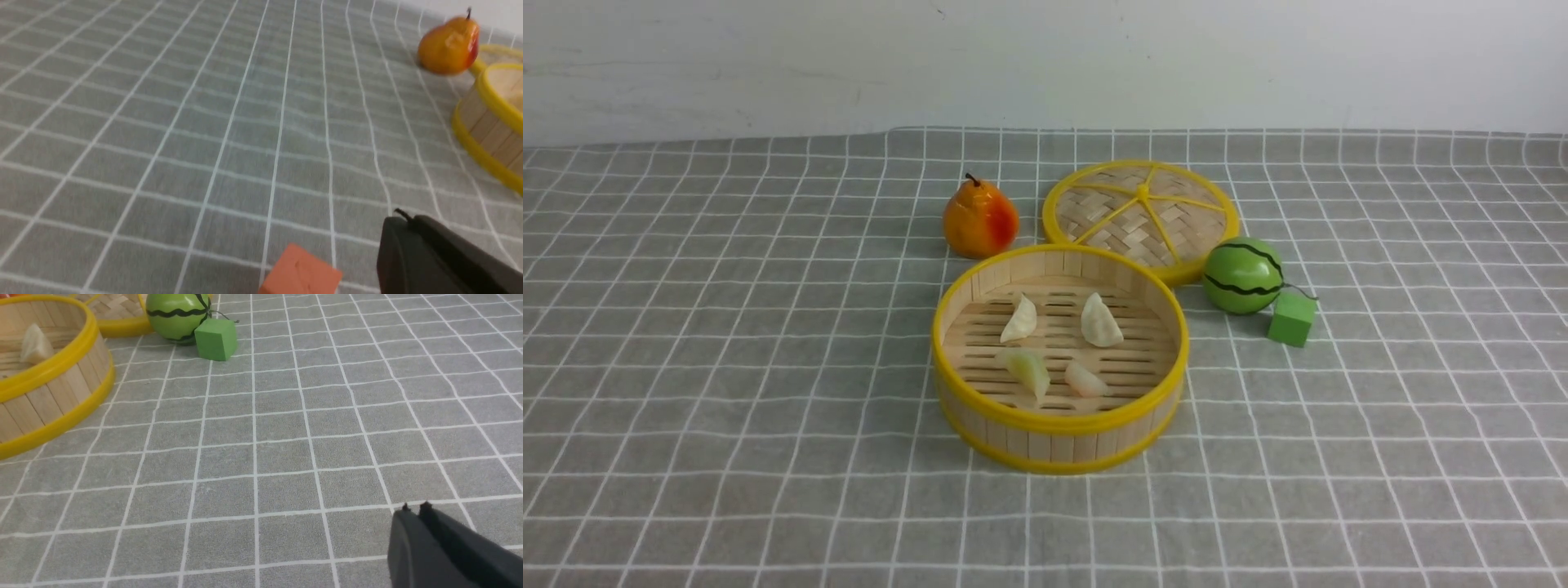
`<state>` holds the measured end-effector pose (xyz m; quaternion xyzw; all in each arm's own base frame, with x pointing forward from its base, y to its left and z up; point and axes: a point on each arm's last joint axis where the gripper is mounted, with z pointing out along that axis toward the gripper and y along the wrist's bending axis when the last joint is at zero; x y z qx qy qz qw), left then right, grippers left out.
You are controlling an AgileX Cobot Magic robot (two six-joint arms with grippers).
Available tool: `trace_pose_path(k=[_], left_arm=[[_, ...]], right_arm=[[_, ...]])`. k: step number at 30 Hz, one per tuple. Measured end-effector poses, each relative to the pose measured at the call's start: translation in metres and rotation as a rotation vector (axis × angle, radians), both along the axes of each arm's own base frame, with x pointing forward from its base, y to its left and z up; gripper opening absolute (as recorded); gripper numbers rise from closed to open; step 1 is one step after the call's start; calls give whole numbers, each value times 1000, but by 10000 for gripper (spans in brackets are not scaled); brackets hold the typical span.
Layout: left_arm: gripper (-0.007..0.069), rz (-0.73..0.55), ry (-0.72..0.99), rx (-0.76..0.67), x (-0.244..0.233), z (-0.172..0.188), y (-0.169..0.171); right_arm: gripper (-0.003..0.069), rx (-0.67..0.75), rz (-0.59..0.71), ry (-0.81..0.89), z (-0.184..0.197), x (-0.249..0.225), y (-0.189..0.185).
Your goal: Put the dumplings into the steamer on the table with the grey tablecloth.
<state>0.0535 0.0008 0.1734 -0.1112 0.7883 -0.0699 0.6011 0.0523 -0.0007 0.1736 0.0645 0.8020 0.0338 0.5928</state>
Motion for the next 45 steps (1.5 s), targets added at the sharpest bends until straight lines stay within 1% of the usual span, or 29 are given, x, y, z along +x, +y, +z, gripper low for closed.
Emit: trace_pose_path(k=[2, 6, 45], left_arm=[[-14, -1, 31, -1, -1, -3, 0], [-14, -1, 40, -2, -1, -4, 0], [-11, -1, 39, -3, -1, -4, 0]], right_arm=[[30, 0, 0, 0, 0, 0, 0], [34, 0, 0, 0, 0, 0, 0], [92, 0, 0, 0, 0, 0, 0]])
